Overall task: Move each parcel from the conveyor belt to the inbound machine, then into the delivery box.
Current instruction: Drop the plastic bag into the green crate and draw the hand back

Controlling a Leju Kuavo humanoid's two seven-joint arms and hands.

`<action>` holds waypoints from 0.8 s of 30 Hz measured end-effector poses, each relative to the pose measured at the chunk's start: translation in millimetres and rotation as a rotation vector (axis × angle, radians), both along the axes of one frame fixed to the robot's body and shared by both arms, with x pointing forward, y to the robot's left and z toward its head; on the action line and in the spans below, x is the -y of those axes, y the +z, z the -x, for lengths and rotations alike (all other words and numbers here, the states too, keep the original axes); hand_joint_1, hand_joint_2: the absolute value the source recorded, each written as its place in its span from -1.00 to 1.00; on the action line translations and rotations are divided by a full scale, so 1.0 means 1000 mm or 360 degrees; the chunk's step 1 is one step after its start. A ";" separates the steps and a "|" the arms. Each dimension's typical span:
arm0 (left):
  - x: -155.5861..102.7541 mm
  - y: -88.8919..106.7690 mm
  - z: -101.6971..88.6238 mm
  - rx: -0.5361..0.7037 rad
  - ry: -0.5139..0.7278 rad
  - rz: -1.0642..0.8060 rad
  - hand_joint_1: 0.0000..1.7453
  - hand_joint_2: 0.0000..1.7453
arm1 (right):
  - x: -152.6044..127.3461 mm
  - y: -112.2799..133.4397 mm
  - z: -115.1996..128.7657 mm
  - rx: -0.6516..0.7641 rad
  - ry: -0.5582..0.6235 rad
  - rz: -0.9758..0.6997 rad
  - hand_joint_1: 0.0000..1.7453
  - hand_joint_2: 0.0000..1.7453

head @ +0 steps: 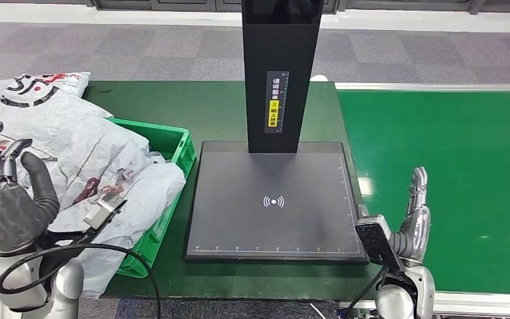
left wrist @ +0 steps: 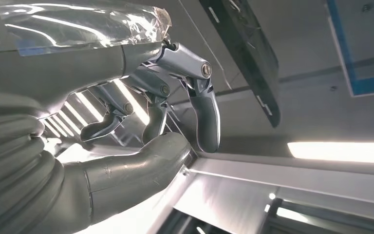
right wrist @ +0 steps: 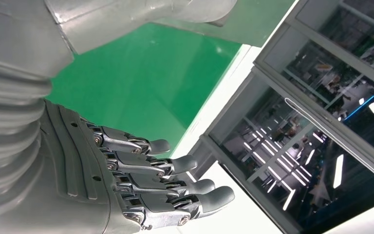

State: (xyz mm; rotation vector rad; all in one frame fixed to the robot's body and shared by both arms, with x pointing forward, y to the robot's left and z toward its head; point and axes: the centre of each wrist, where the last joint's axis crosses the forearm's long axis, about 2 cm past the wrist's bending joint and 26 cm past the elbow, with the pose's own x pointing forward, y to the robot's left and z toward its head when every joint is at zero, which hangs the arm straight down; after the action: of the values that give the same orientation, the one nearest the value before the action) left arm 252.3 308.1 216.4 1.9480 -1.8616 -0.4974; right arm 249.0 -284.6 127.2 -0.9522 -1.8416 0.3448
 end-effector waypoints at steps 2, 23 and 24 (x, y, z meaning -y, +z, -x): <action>-0.004 0.000 0.000 -0.0001 0.0022 -0.0016 1.00 1.00 | 0.000 0.000 0.000 -0.0003 0.0001 -0.0001 -1.00 1.00; 0.026 -0.001 -0.014 -0.0128 -0.0379 0.0498 -1.00 1.00 | -0.002 -0.004 -0.002 -0.0008 0.0015 -0.0017 -1.00 1.00; 0.035 -0.002 -0.015 -0.0149 -0.0618 0.0615 -1.00 1.00 | -0.002 -0.004 -0.002 -0.0004 0.0020 -0.0021 -1.00 1.00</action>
State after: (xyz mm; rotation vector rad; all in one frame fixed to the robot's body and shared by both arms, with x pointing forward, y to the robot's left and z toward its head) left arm 267.4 273.5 214.9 1.3031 -2.0973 -0.3009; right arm 250.6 -282.7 123.1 -0.9312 -1.8463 0.3411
